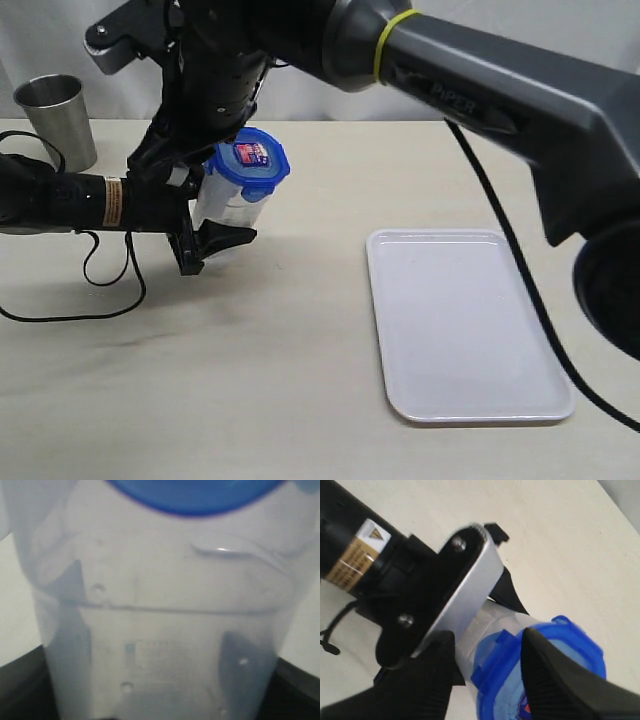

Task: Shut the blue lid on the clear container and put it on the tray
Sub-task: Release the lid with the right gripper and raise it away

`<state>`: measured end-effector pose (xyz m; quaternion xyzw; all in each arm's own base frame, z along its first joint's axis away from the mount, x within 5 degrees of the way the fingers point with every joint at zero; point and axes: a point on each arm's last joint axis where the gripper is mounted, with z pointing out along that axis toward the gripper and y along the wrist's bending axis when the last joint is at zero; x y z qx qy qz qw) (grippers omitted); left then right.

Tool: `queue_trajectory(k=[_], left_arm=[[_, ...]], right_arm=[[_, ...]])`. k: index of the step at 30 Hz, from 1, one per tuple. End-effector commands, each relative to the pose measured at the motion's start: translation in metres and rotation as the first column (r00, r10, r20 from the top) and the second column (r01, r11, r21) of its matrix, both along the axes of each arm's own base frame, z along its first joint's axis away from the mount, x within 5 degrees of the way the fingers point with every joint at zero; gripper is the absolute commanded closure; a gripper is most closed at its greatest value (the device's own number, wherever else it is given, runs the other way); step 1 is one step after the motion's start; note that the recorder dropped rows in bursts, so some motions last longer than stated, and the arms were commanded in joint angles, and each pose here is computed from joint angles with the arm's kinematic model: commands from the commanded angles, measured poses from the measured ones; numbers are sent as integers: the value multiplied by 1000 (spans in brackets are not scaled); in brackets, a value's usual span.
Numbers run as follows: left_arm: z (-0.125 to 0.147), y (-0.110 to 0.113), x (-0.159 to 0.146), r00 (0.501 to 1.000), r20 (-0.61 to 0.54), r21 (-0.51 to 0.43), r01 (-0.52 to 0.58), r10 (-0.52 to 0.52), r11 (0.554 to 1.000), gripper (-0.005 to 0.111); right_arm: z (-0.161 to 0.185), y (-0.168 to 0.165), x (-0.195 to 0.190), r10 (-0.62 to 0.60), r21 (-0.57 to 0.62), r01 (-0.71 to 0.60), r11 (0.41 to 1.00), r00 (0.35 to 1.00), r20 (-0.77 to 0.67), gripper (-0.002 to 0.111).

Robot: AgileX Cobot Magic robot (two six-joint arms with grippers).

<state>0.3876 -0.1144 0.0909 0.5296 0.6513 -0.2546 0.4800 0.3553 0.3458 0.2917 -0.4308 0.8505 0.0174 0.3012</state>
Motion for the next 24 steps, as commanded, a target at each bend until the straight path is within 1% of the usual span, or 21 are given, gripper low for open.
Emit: queue_trajectory(k=[1,3,5,8,10,13,16,18,22,24], left_arm=[[7,-5,-1,1000,16,-26,18,-18,999,107],[7,-5,-1,1000,16,-26,18,-18,999,107],[7,-4,-1,1000,15,-17,12,-12,1000,107],[5,-3,0,1000,12,7,-4,4,1000,107],[6,-3,1,1000,-3,5,-17,17,1000,107],[13,-2,2,999,-22,10,-43,44,999,107],[26,1,3,996,-29,25,-83,84,996,107],[34,1,2,997,-19,31,-80,80,996,107],[44,1,2,996,-15,20,-88,88,996,107],[45,1,2,995,-21,16,-92,93,996,107]], right_arm=[[40,-9,-11,26,64,-30,998,998,65,66],[54,-14,-16,23,76,-30,997,996,87,69],[66,-21,-20,17,68,-25,997,994,110,76],[80,-29,-24,8,54,-15,998,991,137,91],[90,-34,-28,4,60,-13,998,988,151,103],[101,-41,-34,7,81,-23,996,980,199,104],[114,-52,-46,19,137,-58,989,964,267,104],[119,-61,-57,31,178,-91,980,948,317,104],[118,-87,-89,45,276,-177,945,904,425,104],[122,-107,-111,21,344,-212,915,875,483,104]])
